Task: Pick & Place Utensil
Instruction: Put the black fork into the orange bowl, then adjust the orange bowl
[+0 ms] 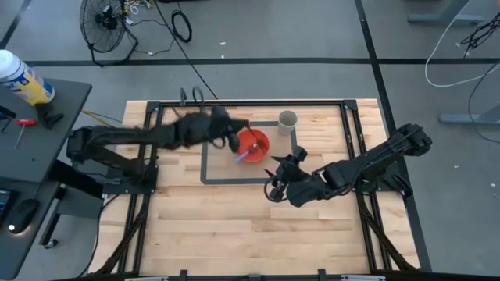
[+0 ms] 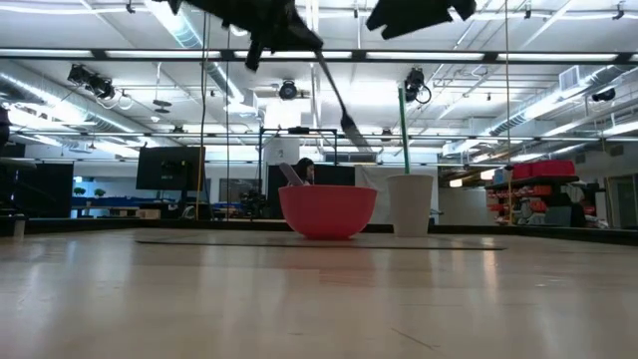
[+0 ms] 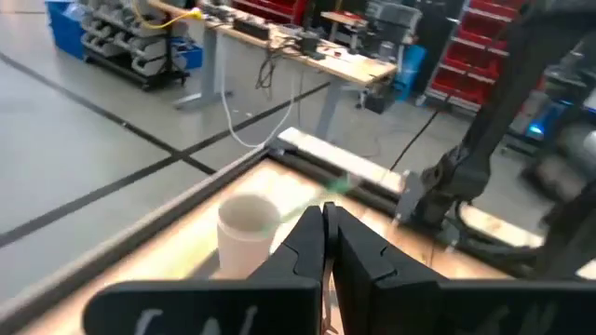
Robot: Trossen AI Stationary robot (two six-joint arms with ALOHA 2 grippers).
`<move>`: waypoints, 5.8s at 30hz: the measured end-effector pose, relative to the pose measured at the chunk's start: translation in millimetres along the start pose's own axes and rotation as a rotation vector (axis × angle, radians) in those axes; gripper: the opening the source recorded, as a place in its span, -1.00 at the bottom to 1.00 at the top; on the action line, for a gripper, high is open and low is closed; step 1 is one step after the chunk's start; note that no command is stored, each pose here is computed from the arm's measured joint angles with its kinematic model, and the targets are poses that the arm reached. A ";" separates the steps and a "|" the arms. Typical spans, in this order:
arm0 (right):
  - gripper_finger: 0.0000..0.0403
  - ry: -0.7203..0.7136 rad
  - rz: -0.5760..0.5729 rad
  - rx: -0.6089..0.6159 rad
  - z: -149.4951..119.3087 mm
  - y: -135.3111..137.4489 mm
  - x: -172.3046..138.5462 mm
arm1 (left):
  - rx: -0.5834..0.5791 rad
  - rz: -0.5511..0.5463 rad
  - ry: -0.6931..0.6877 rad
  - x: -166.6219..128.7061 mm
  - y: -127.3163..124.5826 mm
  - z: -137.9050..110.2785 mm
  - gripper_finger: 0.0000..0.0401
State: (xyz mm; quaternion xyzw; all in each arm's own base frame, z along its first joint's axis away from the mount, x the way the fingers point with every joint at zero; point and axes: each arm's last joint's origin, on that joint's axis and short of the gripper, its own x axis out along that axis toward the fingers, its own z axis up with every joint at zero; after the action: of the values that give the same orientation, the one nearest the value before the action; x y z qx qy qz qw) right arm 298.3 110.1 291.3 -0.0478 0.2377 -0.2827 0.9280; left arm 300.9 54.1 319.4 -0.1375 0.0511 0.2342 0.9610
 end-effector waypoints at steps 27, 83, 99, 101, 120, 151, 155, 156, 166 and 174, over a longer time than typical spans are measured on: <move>0.02 0.069 0.012 0.090 -62.8 9.3 15.9 | -0.196 -0.172 0.405 88.5 118.0 -19.4 -0.94; 0.02 0.077 0.055 0.102 -60.0 9.5 19.1 | -0.142 0.047 0.532 83.2 130.4 -35.2 -0.03; 0.02 0.062 0.064 0.096 -58.0 10.6 19.1 | -0.093 0.104 0.546 62.3 120.8 -20.8 -0.06; 0.02 0.062 0.064 0.094 -58.0 10.6 19.1 | -0.087 0.092 0.546 62.8 116.6 -21.5 -0.06; 0.02 0.062 0.055 0.080 -58.5 10.1 19.1 | -0.025 0.145 0.540 64.3 105.0 -25.7 -0.06; 0.02 0.076 0.041 0.058 -59.8 7.6 21.1 | -0.030 0.094 0.571 90.9 75.8 -61.9 -0.06; 0.02 0.076 0.042 0.059 -59.7 7.6 21.1 | -0.018 0.077 0.561 91.0 67.1 -63.1 -0.06; 0.02 0.076 0.042 0.059 -59.7 7.6 21.1 | -0.015 0.072 0.561 90.8 65.2 -63.6 -0.06; 0.02 0.075 0.043 0.060 -59.5 7.7 21.2 | 0.021 0.011 0.608 95.3 38.7 -84.6 -0.06; 0.02 0.072 0.050 0.062 -58.6 7.7 21.8 | 0.056 0.011 0.618 98.2 26.5 -97.9 -0.06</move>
State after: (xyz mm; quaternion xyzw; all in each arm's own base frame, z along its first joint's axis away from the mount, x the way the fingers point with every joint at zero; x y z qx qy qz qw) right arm 290.6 107.2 228.8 -0.0029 0.2634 -0.2684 0.9266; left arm 372.2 91.3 203.4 -0.1753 0.3483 0.1852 0.9020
